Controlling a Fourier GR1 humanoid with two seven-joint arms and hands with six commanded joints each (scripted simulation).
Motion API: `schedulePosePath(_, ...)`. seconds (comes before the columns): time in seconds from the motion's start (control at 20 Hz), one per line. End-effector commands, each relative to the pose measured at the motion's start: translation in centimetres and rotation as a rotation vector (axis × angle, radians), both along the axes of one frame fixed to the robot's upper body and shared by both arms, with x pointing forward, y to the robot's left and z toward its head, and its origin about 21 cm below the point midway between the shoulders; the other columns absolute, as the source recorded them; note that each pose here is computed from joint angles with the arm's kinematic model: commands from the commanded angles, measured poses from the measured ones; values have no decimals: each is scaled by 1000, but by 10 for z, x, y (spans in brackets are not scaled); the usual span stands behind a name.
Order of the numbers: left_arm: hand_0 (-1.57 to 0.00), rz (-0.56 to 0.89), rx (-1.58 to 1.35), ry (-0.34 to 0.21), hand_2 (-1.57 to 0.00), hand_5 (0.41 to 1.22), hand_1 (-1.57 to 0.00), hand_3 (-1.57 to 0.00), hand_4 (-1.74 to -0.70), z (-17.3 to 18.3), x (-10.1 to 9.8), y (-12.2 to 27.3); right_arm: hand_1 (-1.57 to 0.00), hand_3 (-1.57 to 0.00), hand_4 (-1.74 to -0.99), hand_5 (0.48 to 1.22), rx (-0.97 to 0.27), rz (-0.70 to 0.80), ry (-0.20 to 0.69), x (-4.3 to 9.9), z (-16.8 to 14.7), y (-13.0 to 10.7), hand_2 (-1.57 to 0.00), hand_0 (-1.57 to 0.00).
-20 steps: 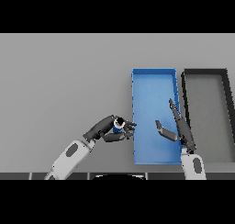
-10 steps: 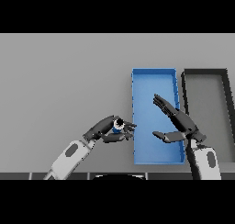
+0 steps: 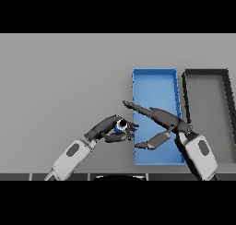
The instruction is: Pick up the blue pipe and place it into the blue bin.
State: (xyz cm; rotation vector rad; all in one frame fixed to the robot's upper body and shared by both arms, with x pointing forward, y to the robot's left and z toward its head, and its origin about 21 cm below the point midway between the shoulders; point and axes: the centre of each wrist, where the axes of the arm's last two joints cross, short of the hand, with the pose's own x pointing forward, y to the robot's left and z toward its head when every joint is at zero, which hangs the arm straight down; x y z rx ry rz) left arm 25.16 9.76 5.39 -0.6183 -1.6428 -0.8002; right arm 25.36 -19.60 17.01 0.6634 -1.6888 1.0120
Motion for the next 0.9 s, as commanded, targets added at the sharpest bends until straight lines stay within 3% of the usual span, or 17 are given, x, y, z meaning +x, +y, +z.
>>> schedulePosePath(0.0, -1571, -4, 1, -11, -1571, 1221, -1571, -1444, -1728, -1, 1, 1, 1, 1, -1307, 497, -8, 29, -3, 5, 1, 9, 1, 1)
schedulePosePath(0.25, -1571, -26, -24, -6, -1571, 1221, -1571, -1529, -1542, -1, 4, 1, 1, 1, -1243, 522, -66, 104, -30, 16, 5, 44, 1, 1)
schedulePosePath(0.45, -1571, -29, -18, -35, -1571, 1221, -1571, -1554, -1486, -4, 5, 1, 1, 1, -1206, 503, -89, 148, -10, 22, 6, 64, 1, 1)
schedulePosePath(0.5, -1571, -18, -9, -25, -1571, 1221, -1571, -1557, -1473, -5, 7, 2, 1, 1, -1210, 498, -88, 163, -1, 23, 4, 69, -9, 1)
schedulePosePath(0.55, -1571, -25, 6, -4, -1571, 1221, -1571, -1560, -1525, -7, 2, 1, -34, -26, -1236, 493, -101, 169, -3, 26, 5, 74, -54, -17)
schedulePosePath(0.6, -1571, -19, 4, -15, -1571, 1221, -1571, -1284, -1568, -6, 3, 4, -140, -116, -1291, 483, -117, 180, -4, 29, 8, 80, -160, -107)
schedulePosePath(0.65, -1571, 4, 77, -10, -1571, 1221, -1571, -1190, -1603, -6, 5, -1, -299, -252, -1348, 477, -115, 190, -20, 31, 12, 82, -308, -264)
schedulePosePath(0.7, -1571, -1, 127, -41, -1571, 1221, -1527, -1119, -1630, -4, 4, 1, -487, -516, -1365, 477, -119, 209, -23, 30, 12, 86, -492, -475)
schedulePosePath(0.75, -1571, 15, 124, -37, -1571, 1221, -1536, -1121, -1647, 1, 3, 3, -704, -659, -1433, 486, -108, 222, -27, 34, 14, 87, -708, -694)
schedulePosePath(0.85, -1571, 16, 84, -48, -1571, 1221, -1548, -1283, -1680, -1, 2, 5, -1016, -880, -1527, 570, -77, 246, -9, 35, 13, 95, -1019, -1010)
